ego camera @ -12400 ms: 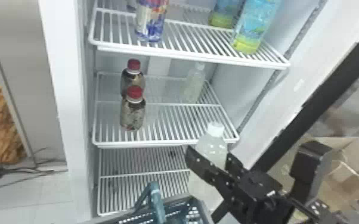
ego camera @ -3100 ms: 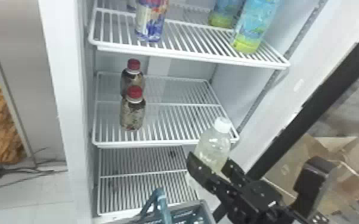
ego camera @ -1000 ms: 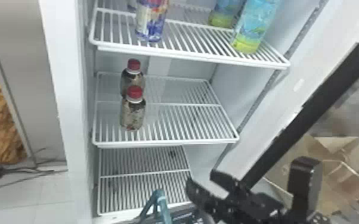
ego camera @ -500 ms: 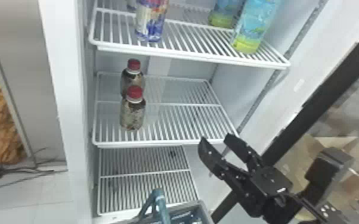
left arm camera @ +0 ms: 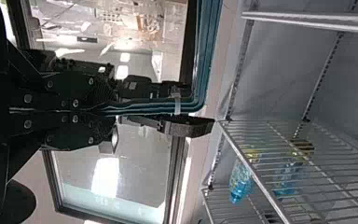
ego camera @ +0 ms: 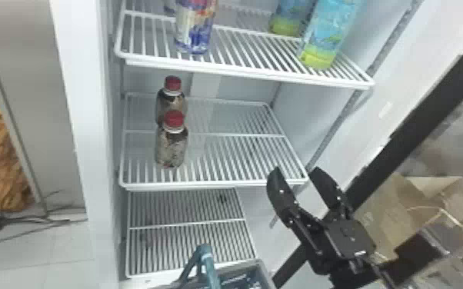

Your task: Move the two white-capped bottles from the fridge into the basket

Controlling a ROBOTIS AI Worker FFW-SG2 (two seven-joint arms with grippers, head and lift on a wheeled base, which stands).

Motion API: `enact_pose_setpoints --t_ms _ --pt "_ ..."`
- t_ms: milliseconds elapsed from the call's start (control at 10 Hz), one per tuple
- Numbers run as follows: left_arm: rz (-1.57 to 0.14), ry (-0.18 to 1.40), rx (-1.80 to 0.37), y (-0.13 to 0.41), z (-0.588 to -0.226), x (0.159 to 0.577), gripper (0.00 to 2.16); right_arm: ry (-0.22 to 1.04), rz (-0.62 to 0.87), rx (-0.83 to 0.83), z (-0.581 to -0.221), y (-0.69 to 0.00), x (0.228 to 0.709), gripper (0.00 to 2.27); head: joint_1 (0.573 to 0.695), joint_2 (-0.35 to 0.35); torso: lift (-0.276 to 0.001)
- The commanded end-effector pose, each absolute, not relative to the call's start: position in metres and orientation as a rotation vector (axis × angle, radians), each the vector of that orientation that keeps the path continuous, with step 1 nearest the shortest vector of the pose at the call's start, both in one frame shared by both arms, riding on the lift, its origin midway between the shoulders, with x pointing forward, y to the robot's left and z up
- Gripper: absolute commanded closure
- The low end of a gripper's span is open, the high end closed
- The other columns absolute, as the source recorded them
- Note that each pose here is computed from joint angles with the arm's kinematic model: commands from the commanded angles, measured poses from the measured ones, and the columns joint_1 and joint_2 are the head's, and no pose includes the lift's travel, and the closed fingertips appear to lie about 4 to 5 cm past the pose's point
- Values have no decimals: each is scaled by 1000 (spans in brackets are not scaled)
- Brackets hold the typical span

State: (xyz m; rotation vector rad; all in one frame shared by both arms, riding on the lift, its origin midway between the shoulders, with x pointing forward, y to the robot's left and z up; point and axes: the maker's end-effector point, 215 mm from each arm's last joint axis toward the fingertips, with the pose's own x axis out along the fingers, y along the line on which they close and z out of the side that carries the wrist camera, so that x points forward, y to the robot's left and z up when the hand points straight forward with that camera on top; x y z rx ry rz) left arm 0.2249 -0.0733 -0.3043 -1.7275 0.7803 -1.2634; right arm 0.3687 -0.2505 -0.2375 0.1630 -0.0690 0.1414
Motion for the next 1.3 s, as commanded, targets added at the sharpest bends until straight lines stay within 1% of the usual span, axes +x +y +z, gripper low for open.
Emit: enact_pose_setpoints --t_ms 0,100,400,1200 --pt "-1263 786 -1727 -74 -306 224 1122 -91 124 140 -250 -256 372 285 695 -350 -260" --pt "-1263 787 -1725 -74 -306 223 1124 -101 120 138 -254 -257 374 286 695 -350 -260" --pt "-1261 786 -1723 -74 -306 224 1124 -134 95 108 -244 -261 370 291 695 -350 -260" --pt "-1268 787 -1727 -75 -304 224 1124 -130 95 110 -246 -261 369 292 695 -350 -260"
